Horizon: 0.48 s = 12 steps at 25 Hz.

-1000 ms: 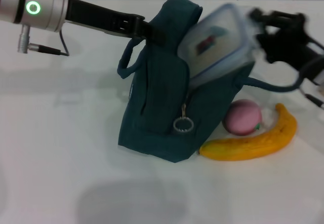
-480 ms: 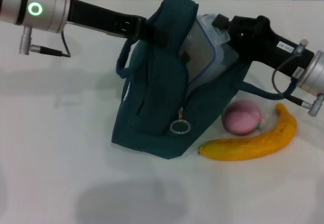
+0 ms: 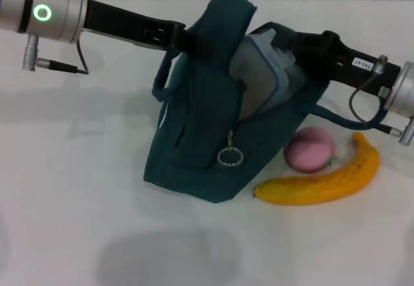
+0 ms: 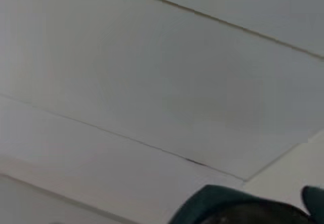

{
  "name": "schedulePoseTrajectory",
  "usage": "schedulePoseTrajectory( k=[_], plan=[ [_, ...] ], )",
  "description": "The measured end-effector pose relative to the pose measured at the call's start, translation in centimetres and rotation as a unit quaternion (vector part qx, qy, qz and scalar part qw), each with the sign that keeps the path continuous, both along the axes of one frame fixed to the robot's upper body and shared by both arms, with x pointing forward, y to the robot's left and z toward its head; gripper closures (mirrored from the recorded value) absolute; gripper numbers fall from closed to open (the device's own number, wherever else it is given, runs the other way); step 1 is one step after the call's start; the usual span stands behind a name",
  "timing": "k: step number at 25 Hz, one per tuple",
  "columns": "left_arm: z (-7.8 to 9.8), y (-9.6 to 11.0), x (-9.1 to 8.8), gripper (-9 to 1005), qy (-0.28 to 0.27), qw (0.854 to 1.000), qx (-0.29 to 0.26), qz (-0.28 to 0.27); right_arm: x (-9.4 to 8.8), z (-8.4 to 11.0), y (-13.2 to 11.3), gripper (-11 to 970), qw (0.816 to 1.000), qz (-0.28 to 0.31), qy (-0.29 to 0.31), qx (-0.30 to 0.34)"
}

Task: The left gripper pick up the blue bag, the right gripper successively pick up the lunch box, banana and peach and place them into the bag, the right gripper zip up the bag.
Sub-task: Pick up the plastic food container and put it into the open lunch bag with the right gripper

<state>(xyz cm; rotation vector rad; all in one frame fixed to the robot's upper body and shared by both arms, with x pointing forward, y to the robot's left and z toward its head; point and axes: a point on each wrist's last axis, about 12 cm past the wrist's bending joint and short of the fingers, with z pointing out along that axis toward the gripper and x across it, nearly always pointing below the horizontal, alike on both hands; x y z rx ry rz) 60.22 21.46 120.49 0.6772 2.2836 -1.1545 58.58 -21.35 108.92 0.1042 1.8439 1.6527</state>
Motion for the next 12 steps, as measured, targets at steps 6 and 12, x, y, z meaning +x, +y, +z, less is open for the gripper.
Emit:
schedulePoseTrajectory(
  k=[6,12],
  plan=[
    [0.0,-0.2,-0.1,941,0.002,1.0,-0.003,-0.005,1.4,1.1,0.1,874,0.998,0.011,-0.039,-0.051],
    [0.2,-0.3,-0.2,941,0.005,1.0,-0.017,-0.01,2.5,2.4,0.9,872,0.992,0.025,-0.093,-0.079]
  ],
)
